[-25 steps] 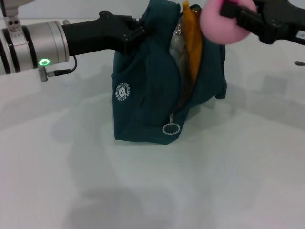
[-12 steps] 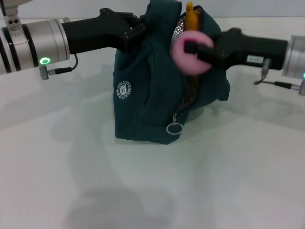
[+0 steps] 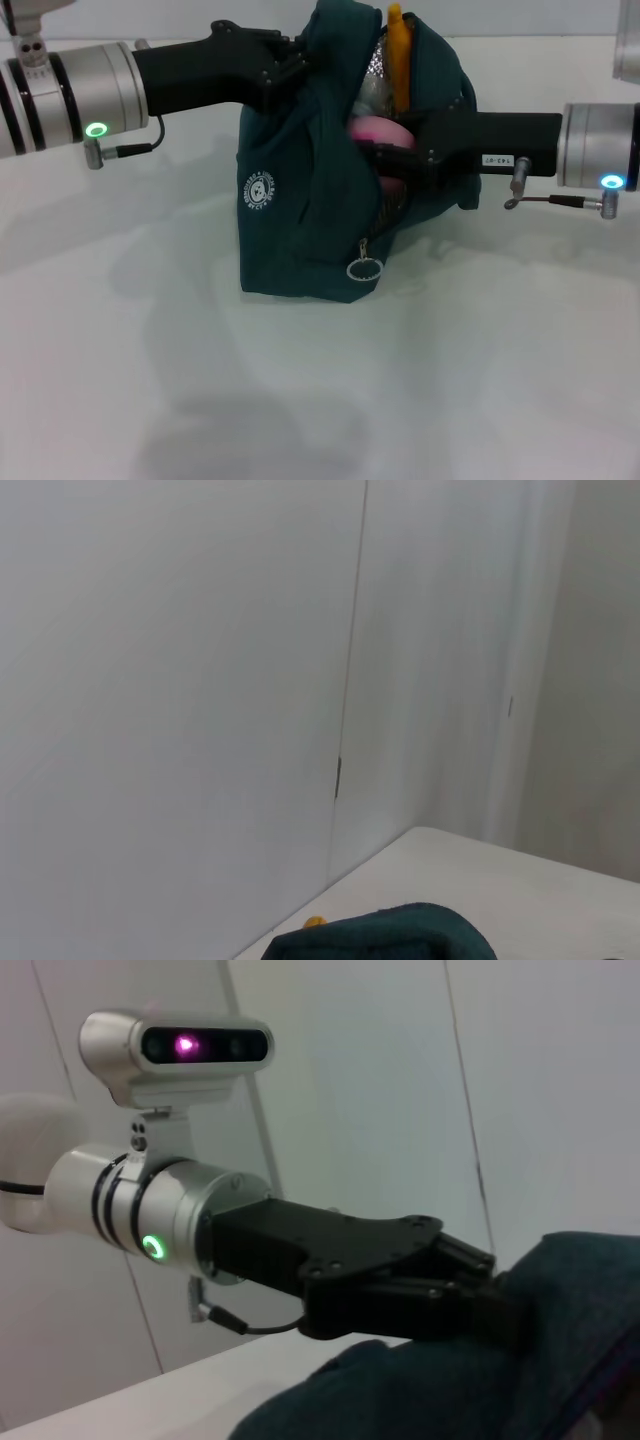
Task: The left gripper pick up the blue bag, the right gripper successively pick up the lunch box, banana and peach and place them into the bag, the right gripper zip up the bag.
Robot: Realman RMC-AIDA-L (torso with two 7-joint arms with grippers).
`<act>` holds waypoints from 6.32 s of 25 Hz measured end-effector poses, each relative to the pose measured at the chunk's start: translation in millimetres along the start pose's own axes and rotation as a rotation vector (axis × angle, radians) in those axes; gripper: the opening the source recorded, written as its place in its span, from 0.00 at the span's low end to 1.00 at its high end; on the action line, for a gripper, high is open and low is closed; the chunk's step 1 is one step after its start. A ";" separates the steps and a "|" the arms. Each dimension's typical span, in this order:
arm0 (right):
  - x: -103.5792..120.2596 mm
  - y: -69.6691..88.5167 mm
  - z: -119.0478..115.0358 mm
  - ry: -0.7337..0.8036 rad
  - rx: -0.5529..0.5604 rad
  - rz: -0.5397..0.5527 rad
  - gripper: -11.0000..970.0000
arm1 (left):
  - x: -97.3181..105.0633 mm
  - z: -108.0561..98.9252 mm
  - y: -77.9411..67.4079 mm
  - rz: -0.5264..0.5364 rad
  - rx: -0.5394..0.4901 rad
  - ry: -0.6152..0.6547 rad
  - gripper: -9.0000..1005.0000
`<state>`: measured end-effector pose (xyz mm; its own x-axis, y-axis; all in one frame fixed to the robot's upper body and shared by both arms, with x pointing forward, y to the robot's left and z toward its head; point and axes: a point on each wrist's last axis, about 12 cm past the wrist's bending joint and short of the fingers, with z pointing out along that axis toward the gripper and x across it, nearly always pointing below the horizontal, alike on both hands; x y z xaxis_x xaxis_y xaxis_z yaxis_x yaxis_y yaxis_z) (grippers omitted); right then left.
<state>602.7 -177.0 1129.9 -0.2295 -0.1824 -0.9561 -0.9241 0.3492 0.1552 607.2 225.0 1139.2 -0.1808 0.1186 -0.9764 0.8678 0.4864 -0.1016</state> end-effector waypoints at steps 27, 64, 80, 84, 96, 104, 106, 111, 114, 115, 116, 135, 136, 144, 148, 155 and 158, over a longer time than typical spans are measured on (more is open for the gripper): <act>61.4 -3.0 -86.6 0.033 0.205 0.024 0.70 | 3.4 6.5 1.1 0.012 -0.009 0.009 0.12; 41.0 -0.5 -106.6 -0.254 0.239 -0.094 0.07 | 46.7 -3.7 -20.2 0.014 -0.017 -0.137 0.13; 43.2 10.6 -111.5 -0.221 0.153 -0.121 0.07 | 79.5 -18.3 -53.6 0.029 -0.081 -0.365 0.34; 42.1 14.6 -110.3 -0.227 0.120 -0.121 0.08 | 80.2 -12.2 -56.5 0.012 -0.068 -0.363 0.43; 36.6 9.7 -128.8 -0.198 0.127 -0.192 0.17 | 82.7 -5.3 -59.6 -0.035 -0.093 -0.384 0.73; 33.6 3.7 -137.0 -0.109 0.098 -0.208 0.39 | 84.8 -5.9 -60.4 -0.053 -0.107 -0.391 0.77; 33.4 3.4 -139.0 -0.082 0.093 -0.216 0.43 | 85.8 -6.0 -61.0 -0.060 -0.110 -0.391 0.77; 29.2 4.3 -145.7 0.003 0.087 -0.204 0.48 | 85.9 -5.6 -61.4 -0.064 -0.110 -0.392 0.77; 28.7 8.5 -158.7 -0.038 0.099 -0.196 0.55 | 86.5 -5.0 -62.3 -0.068 -0.106 -0.391 0.77; 28.5 12.9 -163.2 -0.062 0.082 -0.195 0.58 | 87.0 -5.1 -62.8 -0.071 -0.105 -0.390 0.77; 28.6 16.4 -165.6 -0.074 0.062 -0.195 0.61 | 87.4 -5.1 -63.3 -0.074 -0.105 -0.390 0.77; 62.8 24.5 -94.4 0.206 -0.153 -0.097 0.66 | 92.0 -5.9 -67.5 -0.088 -0.105 -0.387 0.77; 62.1 23.1 -93.0 0.206 -0.147 -0.096 0.66 | 92.6 -6.6 -67.7 -0.089 -0.106 -0.387 0.77; 56.1 17.0 -77.5 0.190 -0.138 -0.093 0.66 | 99.1 -17.9 -70.2 -0.068 -0.153 -0.409 0.76; 50.8 16.3 -63.9 0.205 -0.183 -0.100 0.66 | 101.3 -21.7 -70.6 -0.068 -0.172 -0.415 0.76; 47.7 21.7 -53.4 0.226 -0.246 -0.120 0.65 | 105.6 -25.5 -72.3 -0.078 -0.185 -0.411 0.76; 47.7 23.6 -50.6 0.235 -0.264 -0.125 0.63 | 106.5 -25.7 -73.0 -0.081 -0.186 -0.410 0.76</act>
<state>554.5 -224.0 1100.6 -0.1456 -0.4250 -0.8934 -0.9893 0.0677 0.1291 512.6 224.4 1047.5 -0.0140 -0.2601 -0.9655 0.7537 0.6317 -0.1811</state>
